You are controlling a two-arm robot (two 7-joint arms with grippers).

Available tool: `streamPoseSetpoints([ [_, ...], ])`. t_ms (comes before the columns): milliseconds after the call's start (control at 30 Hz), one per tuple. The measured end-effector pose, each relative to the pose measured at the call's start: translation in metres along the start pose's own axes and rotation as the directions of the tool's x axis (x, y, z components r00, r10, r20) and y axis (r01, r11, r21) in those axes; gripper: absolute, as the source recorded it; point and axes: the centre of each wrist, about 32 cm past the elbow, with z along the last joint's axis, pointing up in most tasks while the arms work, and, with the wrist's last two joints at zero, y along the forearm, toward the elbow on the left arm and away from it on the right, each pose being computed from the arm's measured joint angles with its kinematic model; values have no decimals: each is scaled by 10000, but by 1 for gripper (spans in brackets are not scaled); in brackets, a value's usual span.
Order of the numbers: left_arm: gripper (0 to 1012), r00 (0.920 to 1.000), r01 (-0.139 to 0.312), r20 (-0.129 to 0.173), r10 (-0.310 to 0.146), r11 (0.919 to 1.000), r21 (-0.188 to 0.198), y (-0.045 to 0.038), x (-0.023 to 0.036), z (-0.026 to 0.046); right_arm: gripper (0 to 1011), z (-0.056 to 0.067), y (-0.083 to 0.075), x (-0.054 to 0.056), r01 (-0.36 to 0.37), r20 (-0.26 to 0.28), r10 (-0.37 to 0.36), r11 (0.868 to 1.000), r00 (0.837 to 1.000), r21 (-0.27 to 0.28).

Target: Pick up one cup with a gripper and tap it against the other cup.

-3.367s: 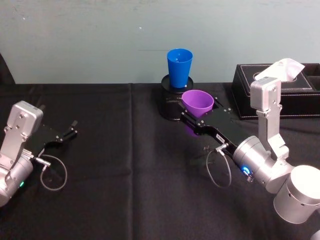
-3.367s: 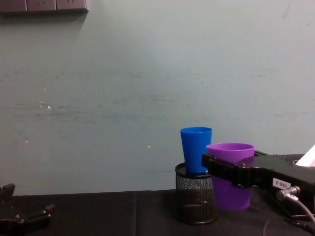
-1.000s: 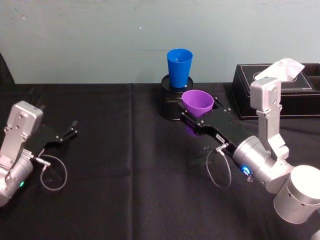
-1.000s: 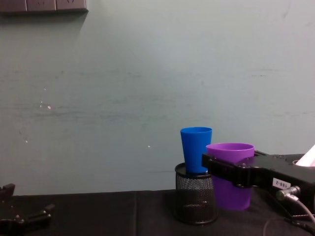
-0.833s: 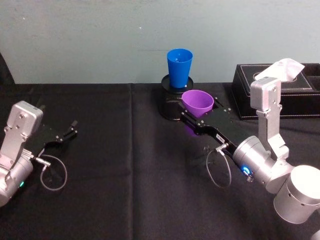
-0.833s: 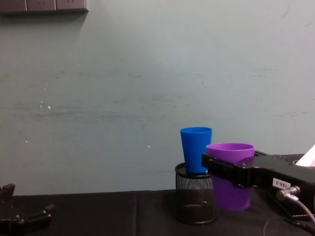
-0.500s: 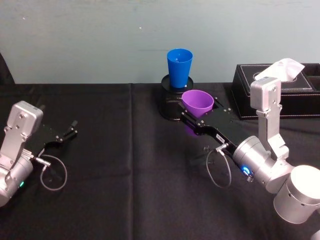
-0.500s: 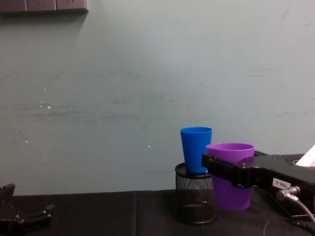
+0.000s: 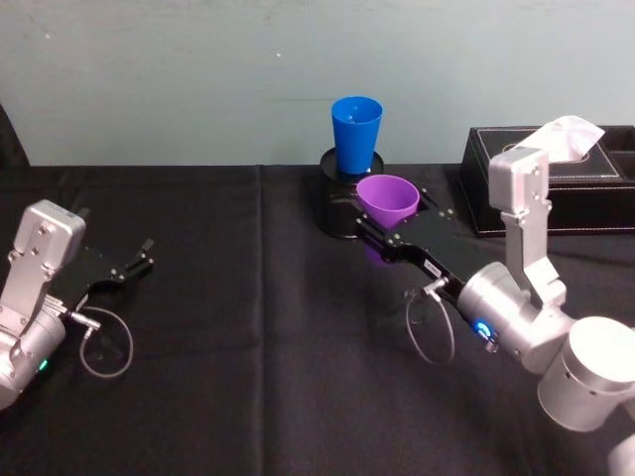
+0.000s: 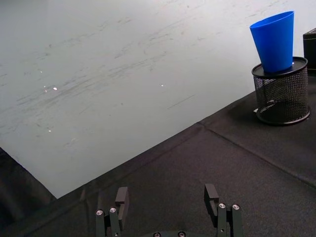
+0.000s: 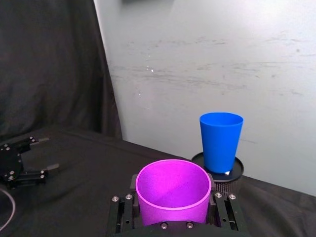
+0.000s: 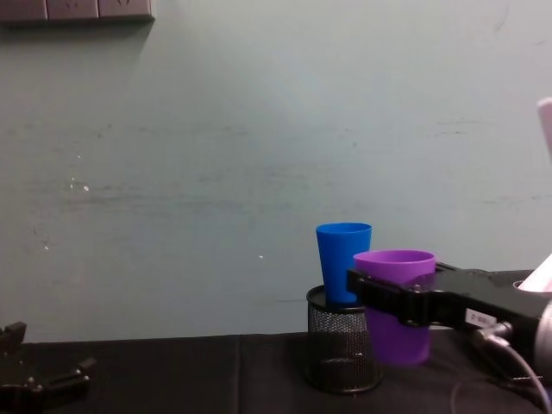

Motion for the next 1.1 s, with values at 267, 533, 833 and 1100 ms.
streamPoseSetpoints([
  [267, 1000, 10000, 0, -1, 0, 10000, 0, 0, 0, 0, 738, 0, 233, 75, 43, -184, -44, 10000, 9998, -44],
  [533, 1000, 10000, 0, 0, 0, 10000, 0, 0, 0, 0, 738, 11, 487, 190, 306, -782, -316, 9994, 9964, -136],
  [833, 1000, 10000, 0, 0, 0, 10000, -1, 0, 0, 0, 738, 22, 669, 208, 536, -795, -560, 9980, 9953, -321],
  [1100, 1000, 10000, 0, 0, 0, 10000, 0, 0, 0, 0, 739, 38, 779, 213, 816, -507, -844, 9952, 9951, -547],
])
